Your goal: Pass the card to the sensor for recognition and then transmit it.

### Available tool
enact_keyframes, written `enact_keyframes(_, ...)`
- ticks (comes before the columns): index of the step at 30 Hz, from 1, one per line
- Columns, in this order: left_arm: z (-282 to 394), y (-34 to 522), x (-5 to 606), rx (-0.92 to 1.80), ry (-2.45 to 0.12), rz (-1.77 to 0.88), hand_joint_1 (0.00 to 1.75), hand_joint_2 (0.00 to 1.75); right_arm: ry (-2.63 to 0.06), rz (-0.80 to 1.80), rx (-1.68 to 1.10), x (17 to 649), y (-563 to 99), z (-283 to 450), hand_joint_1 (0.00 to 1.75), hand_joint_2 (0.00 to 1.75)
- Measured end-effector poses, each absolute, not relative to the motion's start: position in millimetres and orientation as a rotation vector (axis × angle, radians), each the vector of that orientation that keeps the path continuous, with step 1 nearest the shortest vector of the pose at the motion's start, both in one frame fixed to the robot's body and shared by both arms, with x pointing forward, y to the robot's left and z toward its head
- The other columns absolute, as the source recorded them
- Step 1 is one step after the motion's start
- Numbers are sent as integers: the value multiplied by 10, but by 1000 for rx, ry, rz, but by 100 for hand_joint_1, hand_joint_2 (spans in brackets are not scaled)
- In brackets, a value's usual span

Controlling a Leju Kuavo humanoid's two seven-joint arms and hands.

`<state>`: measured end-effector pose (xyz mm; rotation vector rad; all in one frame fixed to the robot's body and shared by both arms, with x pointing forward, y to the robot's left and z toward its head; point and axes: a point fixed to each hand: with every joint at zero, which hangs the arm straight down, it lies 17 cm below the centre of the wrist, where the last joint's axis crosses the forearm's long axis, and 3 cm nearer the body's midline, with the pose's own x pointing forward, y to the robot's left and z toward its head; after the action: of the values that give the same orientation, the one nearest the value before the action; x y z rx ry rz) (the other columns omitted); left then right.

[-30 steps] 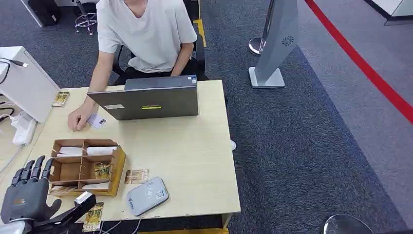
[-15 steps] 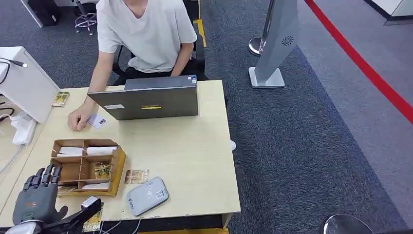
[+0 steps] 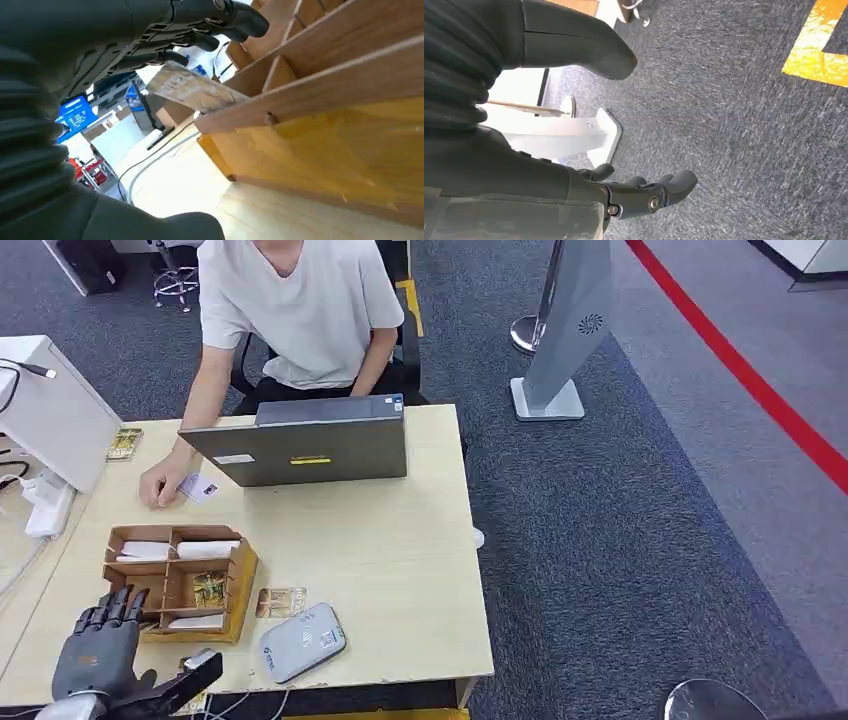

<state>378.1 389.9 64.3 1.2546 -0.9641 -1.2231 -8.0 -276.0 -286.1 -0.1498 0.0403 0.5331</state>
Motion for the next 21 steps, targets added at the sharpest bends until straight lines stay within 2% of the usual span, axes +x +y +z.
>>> enact_keyframes(1, 633, 3901, 3783, 1253, -962, -1224, 51, 175, 40, 533, -149, -81, -2759, -2861, 0, 175)
enact_keyframes(2, 618, 3904, 3787, 1251, -959, -1224, 175, 175, 40, 533, -150, -79, -2760, -2861, 0, 175)
enact_keyframes(21, 578, 3813, 3847, 1218, -986, -1232, 175, 175, 34, 558, -154, -58, -2766, -2861, 0, 175)
